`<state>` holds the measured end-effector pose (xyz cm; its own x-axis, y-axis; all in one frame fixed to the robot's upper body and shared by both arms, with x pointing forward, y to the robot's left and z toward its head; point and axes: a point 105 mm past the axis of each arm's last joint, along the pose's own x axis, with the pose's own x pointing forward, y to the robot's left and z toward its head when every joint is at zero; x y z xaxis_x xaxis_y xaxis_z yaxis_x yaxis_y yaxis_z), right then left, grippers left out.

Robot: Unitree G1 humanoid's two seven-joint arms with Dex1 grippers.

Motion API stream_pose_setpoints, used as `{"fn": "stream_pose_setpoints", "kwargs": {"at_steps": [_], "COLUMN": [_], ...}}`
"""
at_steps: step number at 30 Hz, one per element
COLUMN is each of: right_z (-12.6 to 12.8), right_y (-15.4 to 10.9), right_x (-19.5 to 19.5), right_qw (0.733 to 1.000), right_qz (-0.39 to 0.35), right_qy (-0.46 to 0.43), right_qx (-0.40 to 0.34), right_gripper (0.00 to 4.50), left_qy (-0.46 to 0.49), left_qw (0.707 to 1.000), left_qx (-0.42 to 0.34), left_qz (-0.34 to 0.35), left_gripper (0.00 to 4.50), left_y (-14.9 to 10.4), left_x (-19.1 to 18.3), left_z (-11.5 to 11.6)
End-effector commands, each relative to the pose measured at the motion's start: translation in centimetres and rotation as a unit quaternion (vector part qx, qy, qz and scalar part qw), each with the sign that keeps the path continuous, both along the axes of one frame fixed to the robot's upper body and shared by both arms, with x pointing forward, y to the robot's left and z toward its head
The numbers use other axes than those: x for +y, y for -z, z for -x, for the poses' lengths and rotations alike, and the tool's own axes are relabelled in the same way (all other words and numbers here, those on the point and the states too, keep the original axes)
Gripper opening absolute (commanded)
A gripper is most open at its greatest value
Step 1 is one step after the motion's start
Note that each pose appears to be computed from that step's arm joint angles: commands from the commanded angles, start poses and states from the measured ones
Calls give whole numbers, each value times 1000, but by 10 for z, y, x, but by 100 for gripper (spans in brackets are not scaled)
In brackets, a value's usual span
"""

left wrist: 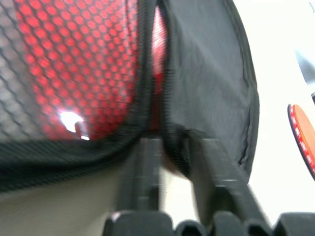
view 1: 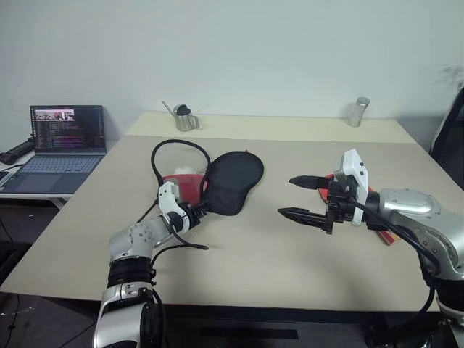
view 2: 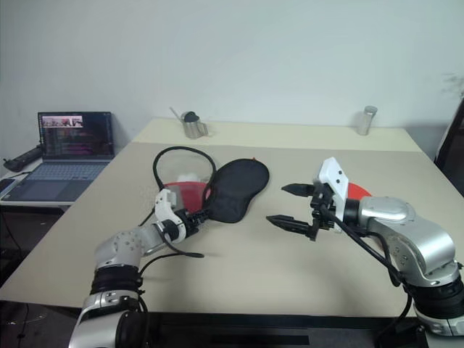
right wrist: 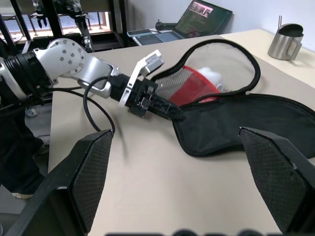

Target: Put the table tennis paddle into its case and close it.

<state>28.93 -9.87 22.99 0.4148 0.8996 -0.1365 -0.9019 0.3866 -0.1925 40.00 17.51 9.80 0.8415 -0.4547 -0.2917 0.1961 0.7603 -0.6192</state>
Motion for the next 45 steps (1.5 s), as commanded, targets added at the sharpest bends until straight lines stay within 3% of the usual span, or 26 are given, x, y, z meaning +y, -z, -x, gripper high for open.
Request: {"fn": "stream_pose_setpoints", "kwargs": {"at_steps": [1, 8, 13, 18, 19, 23, 27, 30, 38, 45], "right_z": [4, 3, 3, 5, 5, 4, 0, -5, -20, -33], "right_y": [-14, -9, -8, -7, -6, -7, -6, -2, 18, 30], "right_x": [-1, -2, -4, -4, -5, -5, -9, -9, -1, 22], "right_qw": [1000, 1000, 1000, 1000, 1000, 999, 999, 997, 993, 987], "right_qz": [-9, -11, -12, -14, -15, -19, -31, -41, -54, -76], "right_qy": [-3, -1, 5, 13, 14, 19, 38, 56, 94, 111], "right_qx": [-30, -27, -27, -24, -23, -18, -1, 13, 47, 84], "right_gripper": [450, 450, 450, 450, 450, 450, 450, 450, 450, 450], "left_qy": [35, 166, 183, 215, 214, 219, 243, 240, 187, 204], "left_qw": [999, 983, 979, 962, 959, 946, 924, 921, 899, 877], "left_qx": [-36, -56, -66, -107, -119, -149, -179, -223, -325, -347], "left_qz": [-14, -59, -66, -127, -144, -186, -234, -212, -227, -263], "left_gripper": [1, 1, 1, 1, 50, 174, 312, 312, 312, 312], "left_y": [-18, -13, -14, -14, -16, -20, -17, -37, -106, -131], "left_x": [-11, -64, -74, -74, -72, -66, -43, -30, 6, 19], "left_z": [-3, 11, 11, 20, 21, 28, 55, 67, 60, 61]}}
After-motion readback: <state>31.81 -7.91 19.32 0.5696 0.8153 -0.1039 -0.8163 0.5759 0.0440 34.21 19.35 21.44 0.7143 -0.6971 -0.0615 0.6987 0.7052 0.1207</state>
